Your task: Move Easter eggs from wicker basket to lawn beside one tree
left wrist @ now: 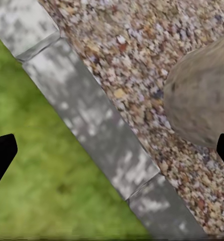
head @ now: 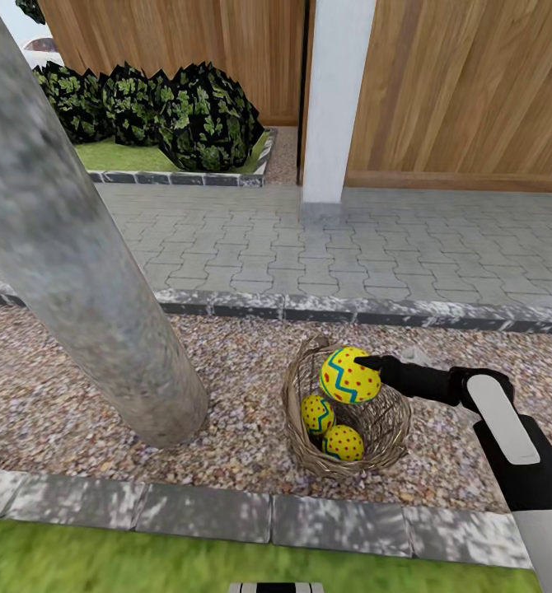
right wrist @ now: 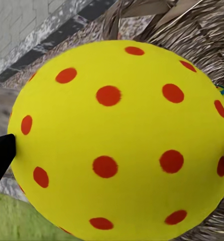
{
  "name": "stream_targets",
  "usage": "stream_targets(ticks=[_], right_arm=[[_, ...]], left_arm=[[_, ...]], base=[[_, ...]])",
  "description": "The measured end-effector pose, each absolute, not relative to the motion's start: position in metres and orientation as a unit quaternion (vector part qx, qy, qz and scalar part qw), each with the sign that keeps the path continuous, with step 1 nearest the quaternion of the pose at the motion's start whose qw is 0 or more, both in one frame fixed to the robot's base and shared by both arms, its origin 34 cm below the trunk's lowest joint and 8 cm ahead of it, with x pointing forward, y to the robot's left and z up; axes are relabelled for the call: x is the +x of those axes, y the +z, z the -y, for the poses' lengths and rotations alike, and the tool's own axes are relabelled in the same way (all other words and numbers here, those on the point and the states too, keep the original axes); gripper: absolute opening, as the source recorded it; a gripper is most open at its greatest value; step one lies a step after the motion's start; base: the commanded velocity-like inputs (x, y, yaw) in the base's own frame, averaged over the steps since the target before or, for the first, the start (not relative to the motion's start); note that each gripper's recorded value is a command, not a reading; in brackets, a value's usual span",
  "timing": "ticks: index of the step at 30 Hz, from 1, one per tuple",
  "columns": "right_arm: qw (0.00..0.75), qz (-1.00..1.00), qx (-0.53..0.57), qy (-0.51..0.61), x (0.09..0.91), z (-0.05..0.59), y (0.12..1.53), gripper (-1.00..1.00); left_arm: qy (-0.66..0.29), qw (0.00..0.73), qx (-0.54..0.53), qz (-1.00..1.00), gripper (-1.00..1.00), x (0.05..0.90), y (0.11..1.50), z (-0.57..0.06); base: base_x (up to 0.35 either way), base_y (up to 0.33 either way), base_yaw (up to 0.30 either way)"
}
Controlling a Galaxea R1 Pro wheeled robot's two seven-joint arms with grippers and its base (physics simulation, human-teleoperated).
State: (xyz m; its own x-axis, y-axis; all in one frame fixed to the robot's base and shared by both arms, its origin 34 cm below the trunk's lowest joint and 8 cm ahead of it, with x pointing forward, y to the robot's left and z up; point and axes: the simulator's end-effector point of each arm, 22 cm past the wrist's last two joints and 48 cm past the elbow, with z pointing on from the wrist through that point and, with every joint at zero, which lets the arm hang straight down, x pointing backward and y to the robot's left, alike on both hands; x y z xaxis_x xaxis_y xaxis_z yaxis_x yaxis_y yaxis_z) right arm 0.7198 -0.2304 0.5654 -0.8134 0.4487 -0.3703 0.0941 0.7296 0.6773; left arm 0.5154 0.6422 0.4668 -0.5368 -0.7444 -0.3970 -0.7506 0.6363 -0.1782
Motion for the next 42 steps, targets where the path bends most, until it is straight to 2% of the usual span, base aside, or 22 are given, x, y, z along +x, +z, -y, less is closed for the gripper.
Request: stream_targets(ticks=[12, 13, 19, 23, 32, 38, 42], right_arm=[[0.256, -0.901, 0.131, 0.324, 0.714, 0.219, 0.558, -1.0], [0.255, -0.901, 0.131, 0.324, 0.713, 0.219, 0.558, -1.0], [0.248, -0.907, 0.116, 0.321, 0.71, 0.209, 0.562, -1.0], [0.247, -0.927, 0.081, 0.271, 0.706, 0.21, 0.554, -1.0], [0.246, -0.941, 0.045, 0.228, 0.702, 0.211, 0.562, -1.0], [0.26, -0.962, 0.04, 0.077, 0.707, 0.318, 0.566, -1.0], [0.281, -0.953, 0.112, 0.016, 0.714, 0.397, 0.592, -1.0]], left_arm=[[-0.001, 0.22, -0.422, -0.88, 1.0, 0.517, 0.461, -0.63], [-0.003, 0.206, -0.39, -0.898, 1.0, 0.526, 0.453, -0.612], [0.003, 0.211, -0.36, -0.909, 1.0, 0.541, 0.467, -0.604], [-0.001, 0.196, -0.33, -0.923, 1.0, 0.549, 0.466, -0.583], [-0.001, 0.168, -0.341, -0.925, 1.0, 0.534, 0.46, -0.58], [-0.006, 0.107, -0.296, -0.949, 1.0, 0.518, 0.435, -0.544], [-0.005, 0.09, -0.296, -0.951, 1.0, 0.508, 0.43, -0.54]], base=[[0.005, 0.083, -0.056], [0.002, 0.005, 0.0], [0.0, 0.0, 0.0], [0.0, 0.0, 0.0], [0.0, 0.0, 0.0], [0.0, 0.0, 0.0], [0.0, 0.0, 0.0]])
